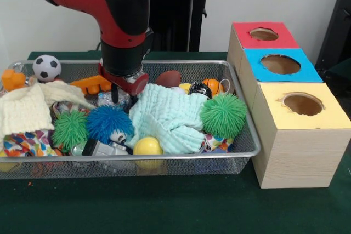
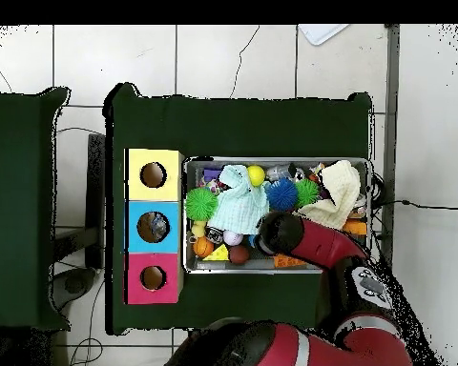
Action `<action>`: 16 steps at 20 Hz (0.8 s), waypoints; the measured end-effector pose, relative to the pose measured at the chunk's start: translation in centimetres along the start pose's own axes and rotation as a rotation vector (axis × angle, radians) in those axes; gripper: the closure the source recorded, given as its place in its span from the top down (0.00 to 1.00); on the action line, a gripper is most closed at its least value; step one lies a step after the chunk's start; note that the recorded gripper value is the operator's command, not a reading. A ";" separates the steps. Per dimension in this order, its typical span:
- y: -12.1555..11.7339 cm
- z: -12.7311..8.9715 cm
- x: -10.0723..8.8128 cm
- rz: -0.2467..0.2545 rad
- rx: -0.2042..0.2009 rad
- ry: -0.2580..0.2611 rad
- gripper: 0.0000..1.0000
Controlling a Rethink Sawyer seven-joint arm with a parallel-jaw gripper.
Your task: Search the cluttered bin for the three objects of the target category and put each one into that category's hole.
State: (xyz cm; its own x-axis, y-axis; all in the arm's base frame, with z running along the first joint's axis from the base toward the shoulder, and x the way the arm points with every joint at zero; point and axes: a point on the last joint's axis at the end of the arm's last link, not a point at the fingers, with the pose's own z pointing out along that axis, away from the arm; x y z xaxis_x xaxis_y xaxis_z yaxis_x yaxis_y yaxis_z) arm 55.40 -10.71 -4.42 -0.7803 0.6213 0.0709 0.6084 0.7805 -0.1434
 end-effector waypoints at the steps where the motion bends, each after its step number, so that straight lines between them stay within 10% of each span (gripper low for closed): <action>1: 0.0 0.1 0.1 -0.002 0.002 0.002 1.00; 16: -1.5 0.9 -2.0 -0.009 0.082 -0.030 1.00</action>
State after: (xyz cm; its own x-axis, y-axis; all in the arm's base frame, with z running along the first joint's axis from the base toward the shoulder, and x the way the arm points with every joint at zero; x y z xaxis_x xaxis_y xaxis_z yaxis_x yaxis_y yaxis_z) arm 55.93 -13.22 -5.21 -0.7903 0.6112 0.0428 0.5886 0.7768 -0.2238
